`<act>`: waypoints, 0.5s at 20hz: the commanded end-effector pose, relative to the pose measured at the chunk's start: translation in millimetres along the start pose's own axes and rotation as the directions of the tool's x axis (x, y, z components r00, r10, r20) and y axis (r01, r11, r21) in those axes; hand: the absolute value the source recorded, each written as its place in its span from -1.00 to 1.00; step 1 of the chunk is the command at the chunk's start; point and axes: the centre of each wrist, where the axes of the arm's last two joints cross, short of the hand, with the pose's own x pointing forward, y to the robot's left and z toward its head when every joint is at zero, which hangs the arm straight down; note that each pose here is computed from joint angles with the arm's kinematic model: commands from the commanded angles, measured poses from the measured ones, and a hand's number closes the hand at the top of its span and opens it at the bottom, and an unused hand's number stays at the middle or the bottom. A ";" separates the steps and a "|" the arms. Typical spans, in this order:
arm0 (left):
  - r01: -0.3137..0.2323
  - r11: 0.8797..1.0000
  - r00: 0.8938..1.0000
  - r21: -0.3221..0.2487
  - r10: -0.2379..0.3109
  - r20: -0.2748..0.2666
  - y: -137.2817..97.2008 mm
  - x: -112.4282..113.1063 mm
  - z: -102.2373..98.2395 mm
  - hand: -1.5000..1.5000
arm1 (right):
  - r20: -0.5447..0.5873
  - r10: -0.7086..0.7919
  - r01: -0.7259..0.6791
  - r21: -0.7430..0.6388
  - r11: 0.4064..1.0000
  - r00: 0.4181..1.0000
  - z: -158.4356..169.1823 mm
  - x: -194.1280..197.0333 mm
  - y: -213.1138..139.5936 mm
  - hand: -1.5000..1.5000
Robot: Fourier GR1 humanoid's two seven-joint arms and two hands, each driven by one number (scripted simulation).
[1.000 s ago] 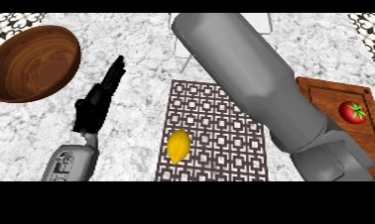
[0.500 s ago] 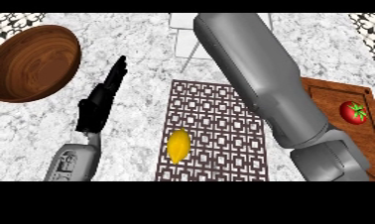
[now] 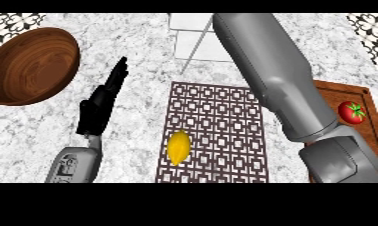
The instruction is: Pick the pear from the placemat and place it in the tiered shelf
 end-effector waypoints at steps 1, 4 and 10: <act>-0.002 1.000 1.000 0.012 0.002 -0.001 1.1 8.5 2.4 0.00 | -0.145 0.068 -0.072 -0.021 0.997 0.987 13.4 -18.3 15.1 -1.00; -0.003 1.000 1.000 0.004 0.003 0.011 -1.8 0.6 2.4 0.00 | -0.145 -0.032 0.025 -0.047 0.999 0.989 6.9 1.7 -1.5 -1.00; 0.005 1.000 1.000 0.009 -0.005 0.002 2.7 -6.7 11.5 0.00 | -0.171 -0.211 0.202 -0.069 0.977 0.962 2.7 -8.8 -9.7 -1.00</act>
